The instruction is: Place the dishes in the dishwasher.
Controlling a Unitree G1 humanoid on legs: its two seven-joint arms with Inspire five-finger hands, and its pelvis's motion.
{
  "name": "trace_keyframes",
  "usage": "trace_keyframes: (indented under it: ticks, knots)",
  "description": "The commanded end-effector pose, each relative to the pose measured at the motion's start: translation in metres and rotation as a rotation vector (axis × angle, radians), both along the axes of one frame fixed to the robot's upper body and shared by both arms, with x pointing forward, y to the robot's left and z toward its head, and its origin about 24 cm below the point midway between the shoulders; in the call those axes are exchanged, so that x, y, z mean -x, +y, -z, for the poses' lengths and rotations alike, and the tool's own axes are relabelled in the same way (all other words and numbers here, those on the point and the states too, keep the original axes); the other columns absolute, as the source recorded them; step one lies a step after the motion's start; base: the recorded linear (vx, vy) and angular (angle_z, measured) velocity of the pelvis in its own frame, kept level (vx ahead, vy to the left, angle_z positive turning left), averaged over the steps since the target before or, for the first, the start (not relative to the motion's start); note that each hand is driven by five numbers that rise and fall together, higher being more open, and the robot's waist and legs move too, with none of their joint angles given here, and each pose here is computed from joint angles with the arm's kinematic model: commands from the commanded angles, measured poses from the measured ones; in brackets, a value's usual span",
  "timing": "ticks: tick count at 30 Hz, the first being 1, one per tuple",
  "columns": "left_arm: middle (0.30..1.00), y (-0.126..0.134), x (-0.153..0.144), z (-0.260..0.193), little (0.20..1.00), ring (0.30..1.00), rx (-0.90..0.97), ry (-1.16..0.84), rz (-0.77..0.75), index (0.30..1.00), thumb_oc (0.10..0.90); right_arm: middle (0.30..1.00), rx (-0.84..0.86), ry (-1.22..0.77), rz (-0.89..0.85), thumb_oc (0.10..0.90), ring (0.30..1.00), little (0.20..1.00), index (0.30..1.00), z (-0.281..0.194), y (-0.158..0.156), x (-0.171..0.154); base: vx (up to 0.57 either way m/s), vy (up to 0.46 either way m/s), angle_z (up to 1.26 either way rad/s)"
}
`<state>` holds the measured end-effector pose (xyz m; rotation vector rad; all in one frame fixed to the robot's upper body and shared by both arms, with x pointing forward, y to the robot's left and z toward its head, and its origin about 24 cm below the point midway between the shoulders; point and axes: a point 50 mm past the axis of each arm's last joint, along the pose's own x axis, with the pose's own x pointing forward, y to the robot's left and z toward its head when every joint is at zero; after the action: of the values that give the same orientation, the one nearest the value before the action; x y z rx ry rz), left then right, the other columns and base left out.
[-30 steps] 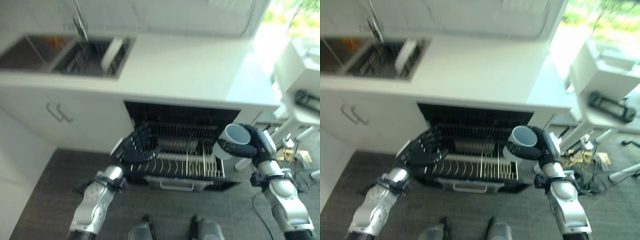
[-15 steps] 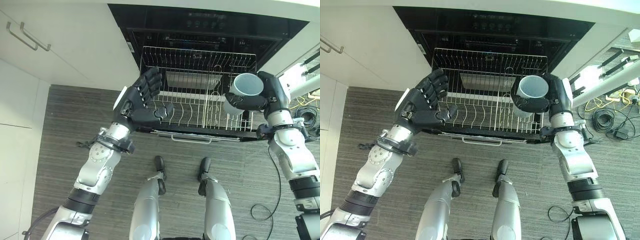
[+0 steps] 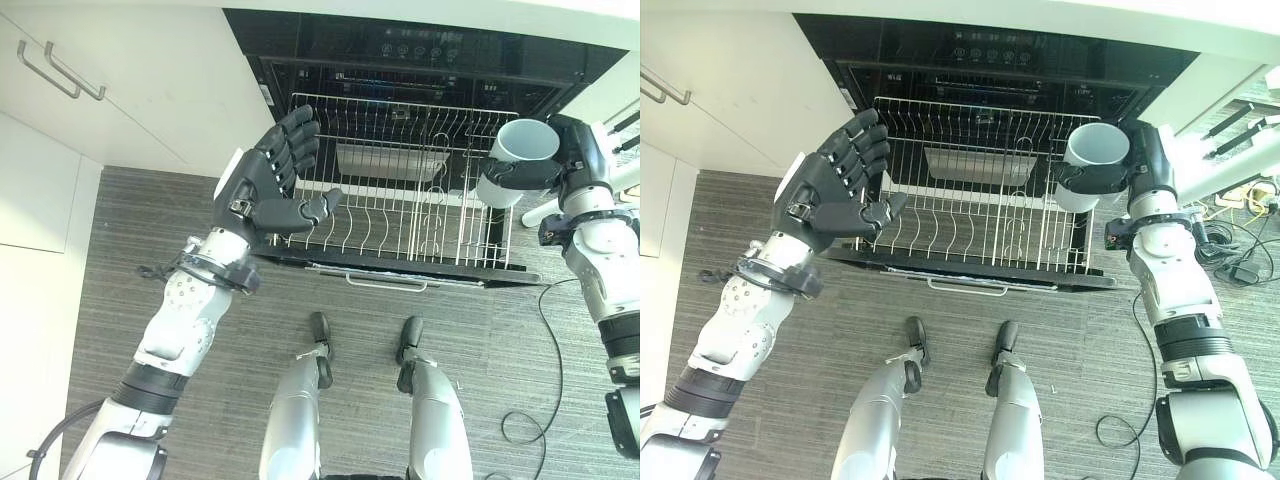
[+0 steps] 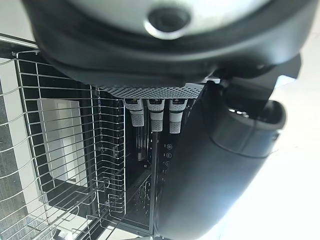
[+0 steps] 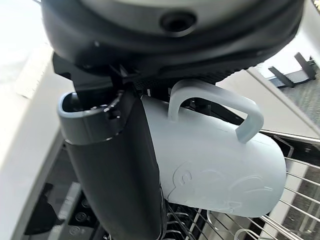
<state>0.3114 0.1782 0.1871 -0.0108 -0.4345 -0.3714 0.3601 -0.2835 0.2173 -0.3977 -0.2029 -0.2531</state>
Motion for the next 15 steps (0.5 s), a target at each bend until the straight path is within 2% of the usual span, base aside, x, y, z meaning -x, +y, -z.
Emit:
trace_keyframes:
  ticks: [1,15]
  knots:
    - [0.900,-0.013,0.013,-0.052,0.900,0.900,0.071,-0.273,0.099,0.900,0.800,0.300,0.015,-0.198,-0.049,0.400,0.300,0.300,0.300,-0.065,0.000,0.006,-0.03,-0.037,-0.02]
    - [0.900,-0.017,0.011,-0.076,0.900,0.900,0.073,-0.330,0.134,0.900,0.800,0.300,0.041,0.112,0.008,0.400,0.300,0.300,0.300,-0.062,-0.018,-0.019,0.00,-0.005,-0.01]
